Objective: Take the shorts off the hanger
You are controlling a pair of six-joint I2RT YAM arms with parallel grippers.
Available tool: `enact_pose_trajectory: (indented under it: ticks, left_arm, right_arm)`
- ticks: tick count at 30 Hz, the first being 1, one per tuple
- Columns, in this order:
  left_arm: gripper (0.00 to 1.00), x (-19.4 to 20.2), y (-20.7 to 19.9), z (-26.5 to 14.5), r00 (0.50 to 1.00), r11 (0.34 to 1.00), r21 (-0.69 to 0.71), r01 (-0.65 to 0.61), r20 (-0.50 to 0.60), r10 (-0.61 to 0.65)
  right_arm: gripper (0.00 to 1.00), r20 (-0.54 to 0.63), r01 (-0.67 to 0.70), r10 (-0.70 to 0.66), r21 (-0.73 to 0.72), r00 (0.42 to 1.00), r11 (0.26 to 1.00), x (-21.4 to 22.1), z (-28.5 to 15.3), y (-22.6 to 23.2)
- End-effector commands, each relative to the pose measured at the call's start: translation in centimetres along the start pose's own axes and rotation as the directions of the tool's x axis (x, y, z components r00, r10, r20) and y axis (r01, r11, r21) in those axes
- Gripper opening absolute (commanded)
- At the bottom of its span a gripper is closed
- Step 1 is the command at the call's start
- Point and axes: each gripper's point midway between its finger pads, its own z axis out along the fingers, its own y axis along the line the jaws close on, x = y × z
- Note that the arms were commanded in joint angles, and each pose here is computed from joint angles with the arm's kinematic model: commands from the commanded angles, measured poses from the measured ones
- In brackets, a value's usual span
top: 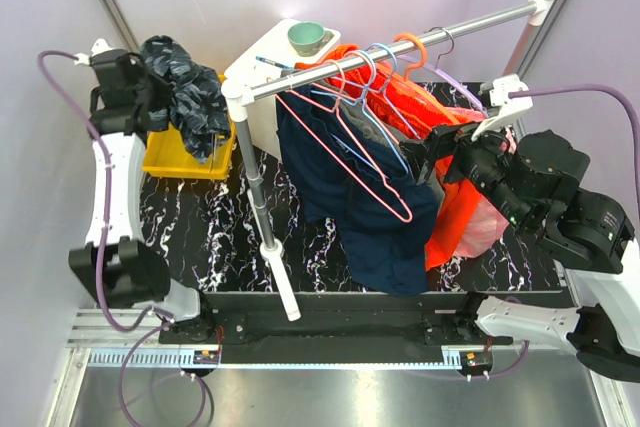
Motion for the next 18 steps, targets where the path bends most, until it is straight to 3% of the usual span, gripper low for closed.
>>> enact_pose_trajectory:
  ticks: [1,13,18]
  left_arm:
    - [0.0,-4.4,-3.7,1.8,0.987,0.994,0.098,-0.043,0.159,0.027]
    - [0.0,-2.5,-0.1,13.7,0.993,1.0,-0.019,-0.01,0.114,0.012]
    - [0.0,2.3,2.1,18.1,1.0,0.999,-0.038,-0.018,-0.016,0.018]
  right_arm:
    - [1.0,-0.006,0.014,-0.014,0.013,1.0,1.0,-0.5,0.5,0.2]
    - [1.0,0.028,0.023,-0.025,0.071,0.999,0.997,-2.3,1.1,-0.4]
    - [1.0,0.029,0.029,-0.032,0.101,0.999,0.994,-2.3,1.1,-0.9]
